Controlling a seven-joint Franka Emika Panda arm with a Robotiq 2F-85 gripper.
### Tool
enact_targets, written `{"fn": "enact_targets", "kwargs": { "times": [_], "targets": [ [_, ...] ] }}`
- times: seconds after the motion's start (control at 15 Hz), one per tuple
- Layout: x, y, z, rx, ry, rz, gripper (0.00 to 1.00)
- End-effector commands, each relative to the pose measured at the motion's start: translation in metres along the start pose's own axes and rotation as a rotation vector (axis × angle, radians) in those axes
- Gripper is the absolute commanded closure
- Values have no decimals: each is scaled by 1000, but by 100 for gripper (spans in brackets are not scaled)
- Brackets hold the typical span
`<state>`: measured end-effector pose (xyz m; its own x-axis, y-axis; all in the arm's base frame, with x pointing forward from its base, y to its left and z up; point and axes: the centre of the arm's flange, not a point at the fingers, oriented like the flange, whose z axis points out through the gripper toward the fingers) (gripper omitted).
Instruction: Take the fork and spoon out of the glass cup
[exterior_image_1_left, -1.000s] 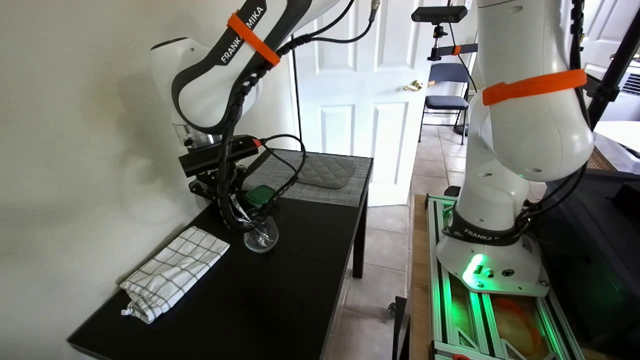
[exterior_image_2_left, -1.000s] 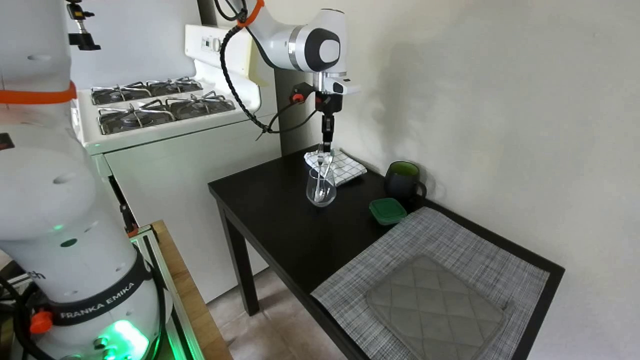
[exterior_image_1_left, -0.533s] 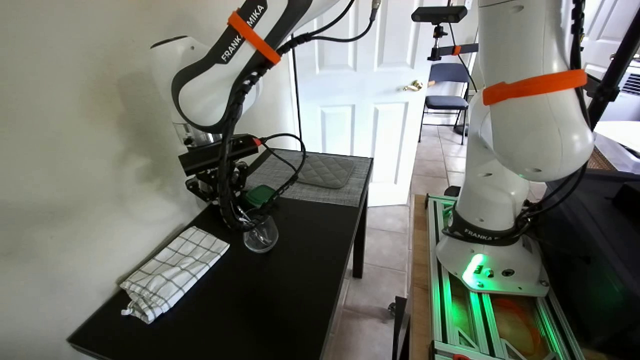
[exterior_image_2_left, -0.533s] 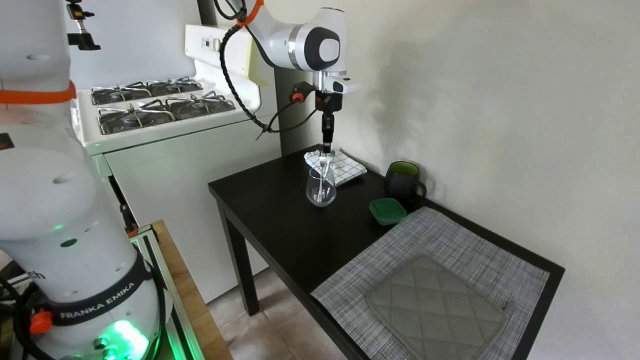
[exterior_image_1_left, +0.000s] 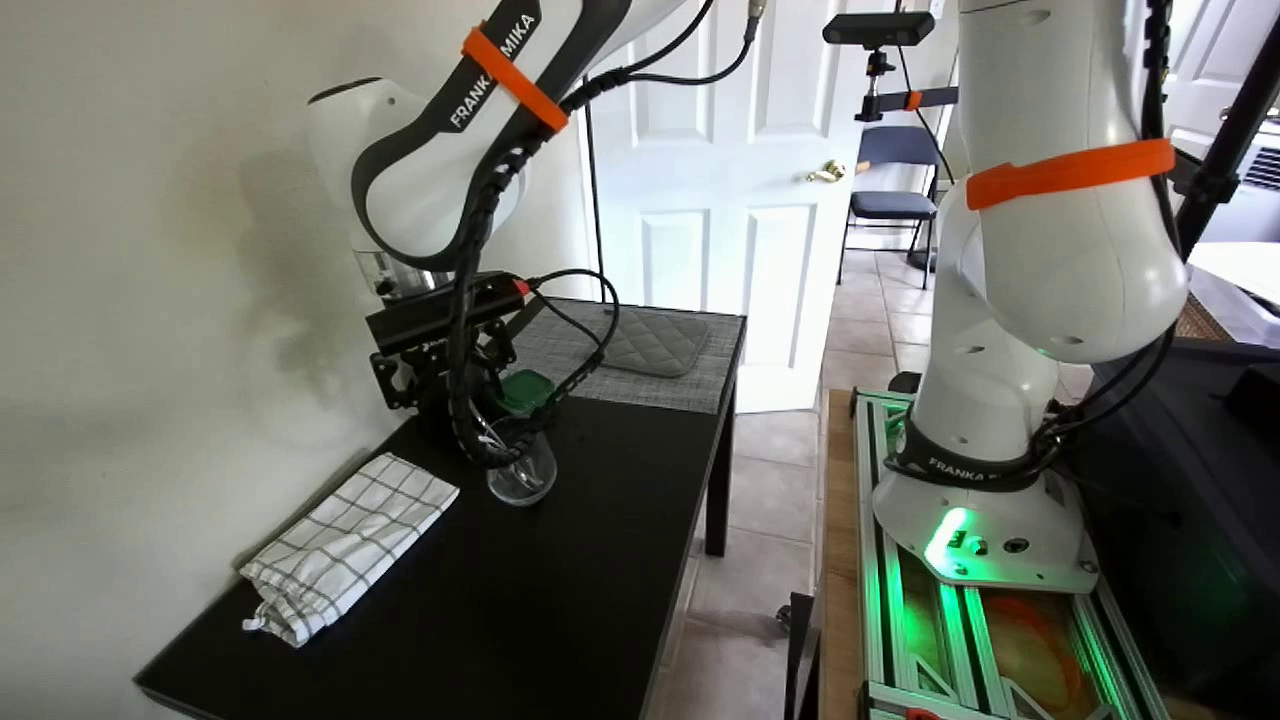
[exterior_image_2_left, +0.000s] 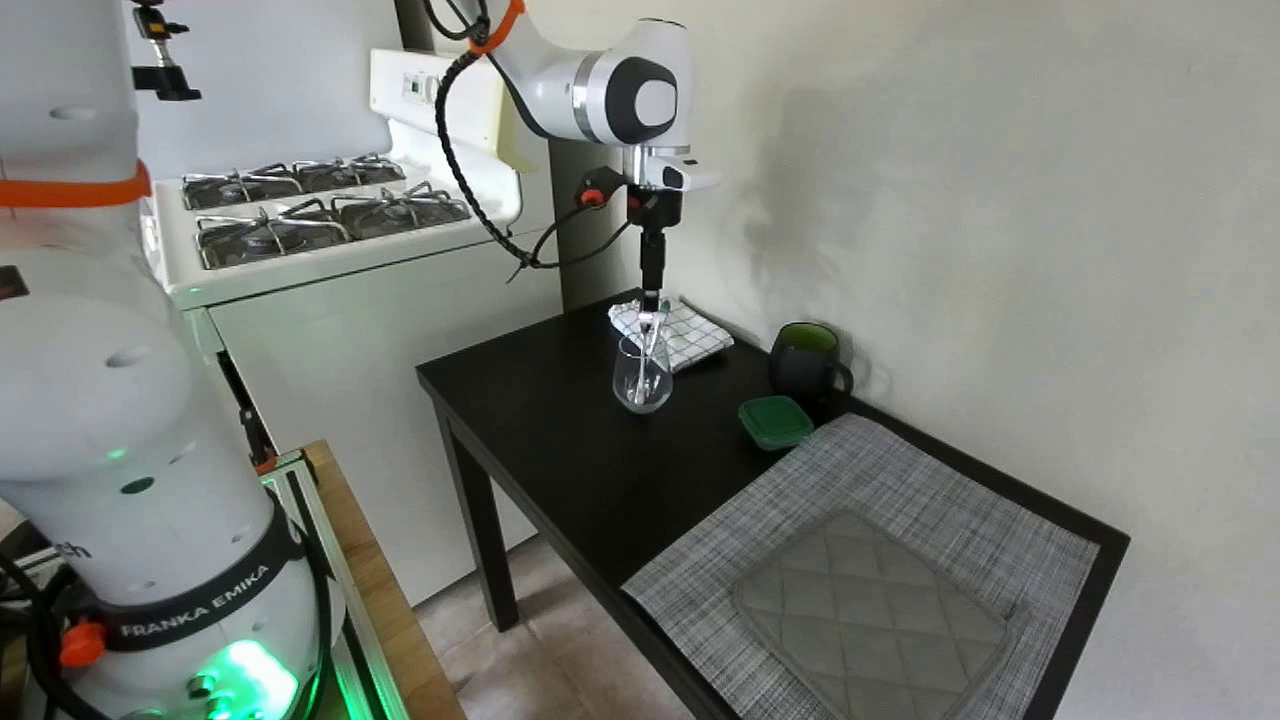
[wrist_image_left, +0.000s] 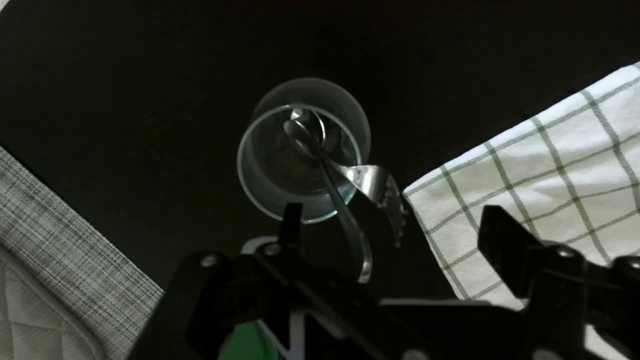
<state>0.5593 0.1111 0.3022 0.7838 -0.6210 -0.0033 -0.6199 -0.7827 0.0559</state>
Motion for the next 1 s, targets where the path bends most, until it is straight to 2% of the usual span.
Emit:
{"fn": "enact_targets", "kwargs": {
  "times": [0.0,0.07,0.13,0.2,0.73,0.8,0.93],
  "targets": [
    [-12,9,2,-6,6,-8,11],
    [-13,10,3,-7,5,-9,20],
    [-13,10,3,-9,3,-9,36],
    [-14,11,4,-10,2,-9,36],
    [-17,13,5,-10,1,-9,96],
    [-17,13,5,-9,2,-8,100],
    [-17,13,4,-6,4,-9,100]
  ]
}}
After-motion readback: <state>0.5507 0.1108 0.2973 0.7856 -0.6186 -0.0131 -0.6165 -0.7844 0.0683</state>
